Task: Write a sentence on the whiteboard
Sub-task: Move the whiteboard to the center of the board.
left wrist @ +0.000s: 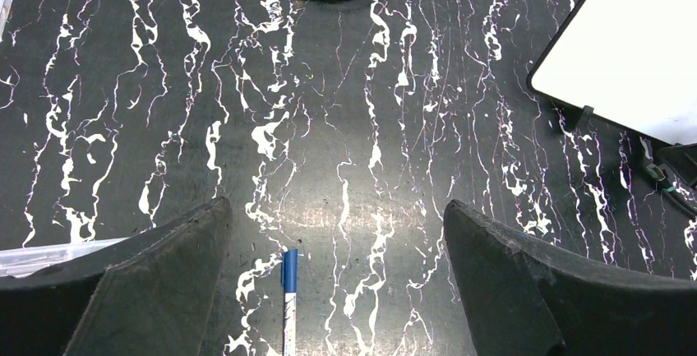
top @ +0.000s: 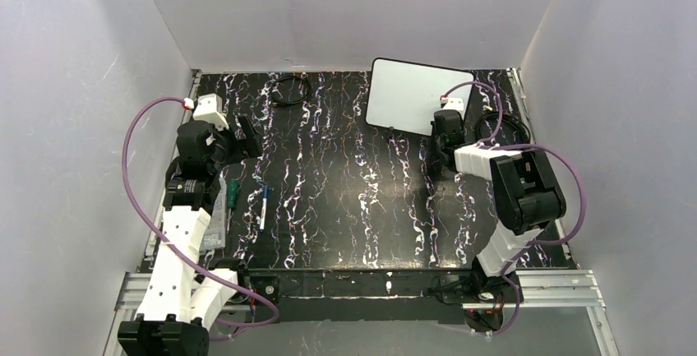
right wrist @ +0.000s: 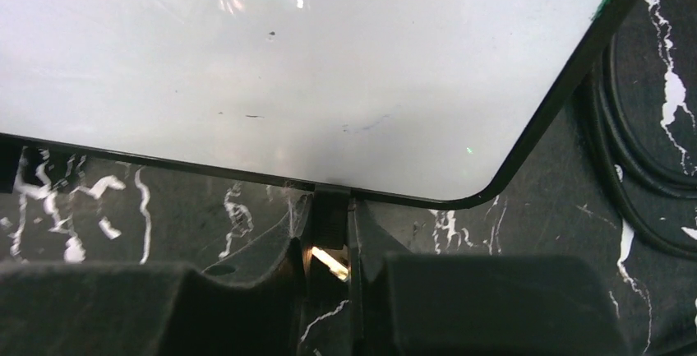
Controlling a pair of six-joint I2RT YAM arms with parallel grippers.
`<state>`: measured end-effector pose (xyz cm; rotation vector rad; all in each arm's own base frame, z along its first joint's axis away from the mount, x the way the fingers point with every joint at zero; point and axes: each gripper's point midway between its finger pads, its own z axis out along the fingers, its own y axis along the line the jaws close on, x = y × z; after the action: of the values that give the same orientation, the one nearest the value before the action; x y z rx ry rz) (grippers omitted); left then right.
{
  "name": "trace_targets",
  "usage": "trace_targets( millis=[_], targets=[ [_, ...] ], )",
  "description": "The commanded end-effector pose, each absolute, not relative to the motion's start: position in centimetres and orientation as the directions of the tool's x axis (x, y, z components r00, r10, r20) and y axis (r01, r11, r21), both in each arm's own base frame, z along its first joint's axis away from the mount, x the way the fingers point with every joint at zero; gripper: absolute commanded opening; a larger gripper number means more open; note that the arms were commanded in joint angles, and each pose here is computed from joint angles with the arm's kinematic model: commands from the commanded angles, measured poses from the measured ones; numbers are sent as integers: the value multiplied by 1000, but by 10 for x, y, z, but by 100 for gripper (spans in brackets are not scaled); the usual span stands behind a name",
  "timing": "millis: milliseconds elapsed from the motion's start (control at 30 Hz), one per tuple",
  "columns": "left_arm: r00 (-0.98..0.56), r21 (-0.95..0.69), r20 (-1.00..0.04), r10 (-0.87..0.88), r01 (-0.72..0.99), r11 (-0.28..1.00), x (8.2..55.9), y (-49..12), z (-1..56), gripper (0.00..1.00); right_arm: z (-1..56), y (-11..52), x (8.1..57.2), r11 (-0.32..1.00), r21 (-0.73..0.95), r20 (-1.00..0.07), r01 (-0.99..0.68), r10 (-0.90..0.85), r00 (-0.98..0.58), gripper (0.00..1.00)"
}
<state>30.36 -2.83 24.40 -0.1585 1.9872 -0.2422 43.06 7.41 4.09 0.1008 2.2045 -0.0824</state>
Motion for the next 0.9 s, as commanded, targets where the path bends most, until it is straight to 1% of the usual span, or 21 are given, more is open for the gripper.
trace_targets(
  millis=[0, 367, 633, 867],
  targets=[
    [-390, -241, -895, -216, 16, 970, 301, -30, 253, 99, 61, 105, 424, 999, 39, -833, 9, 37, -553, 1],
    [-386, -241, -897, -216, 17, 970, 298, -30, 253, 99, 51, 137, 395, 995, 72, -814, -73, 16, -581, 1],
    [-385, -238, -898, -214, 15, 971, 297, -29, 253, 99, 39, 175, 353, 977, 81, -794, -197, -57, -606, 1],
    [-400, -244, -891, -216, 19, 970, 295, -31, 249, 99, 38, 197, 320, 954, 95, -782, -285, -106, -615, 1]
  ],
)
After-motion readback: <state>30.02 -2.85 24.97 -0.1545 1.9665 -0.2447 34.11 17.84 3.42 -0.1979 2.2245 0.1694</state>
